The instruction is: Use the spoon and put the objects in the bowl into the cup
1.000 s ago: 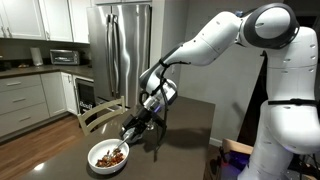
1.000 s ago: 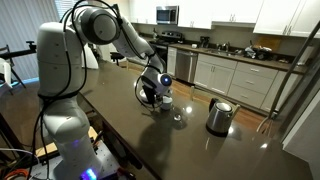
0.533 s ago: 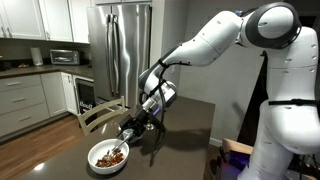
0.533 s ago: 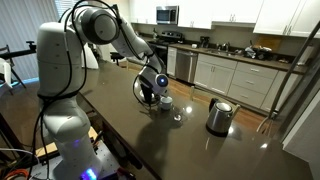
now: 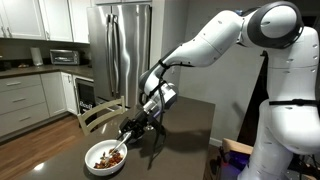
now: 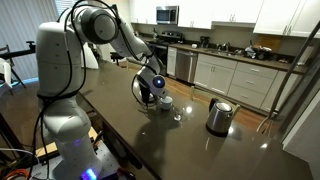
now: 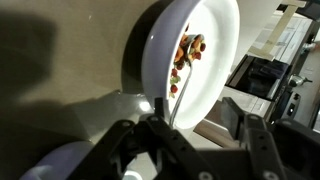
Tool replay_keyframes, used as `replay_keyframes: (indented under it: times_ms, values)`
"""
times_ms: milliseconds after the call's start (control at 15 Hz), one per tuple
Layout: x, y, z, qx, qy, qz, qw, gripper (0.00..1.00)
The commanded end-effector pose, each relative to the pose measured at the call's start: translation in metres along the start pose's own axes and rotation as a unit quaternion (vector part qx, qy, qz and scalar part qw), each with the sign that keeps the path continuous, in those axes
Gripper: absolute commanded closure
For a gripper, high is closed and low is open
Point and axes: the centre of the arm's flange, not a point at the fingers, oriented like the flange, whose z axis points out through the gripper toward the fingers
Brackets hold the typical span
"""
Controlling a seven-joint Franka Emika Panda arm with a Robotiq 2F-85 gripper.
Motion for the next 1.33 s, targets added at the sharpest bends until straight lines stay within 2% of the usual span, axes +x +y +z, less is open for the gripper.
replay_keyframes:
  times_ms: [0, 267, 467, 600, 1267]
  values:
    - [-0.013, -0.004, -0.008, -0.003, 0.019, 0.005, 0.9998, 0.69]
    - [-0.016, -0.005, -0.012, -0.008, 0.026, 0.011, 0.9996, 0.93]
    - [-0.018, -0.006, -0.015, -0.008, 0.028, 0.011, 0.9995, 0.98]
    - [-0.018, -0.010, -0.018, -0.005, 0.030, 0.009, 0.9995, 0.95]
    - [-0.027, -0.035, -0.035, 0.004, 0.022, -0.017, 0.9996, 0.95]
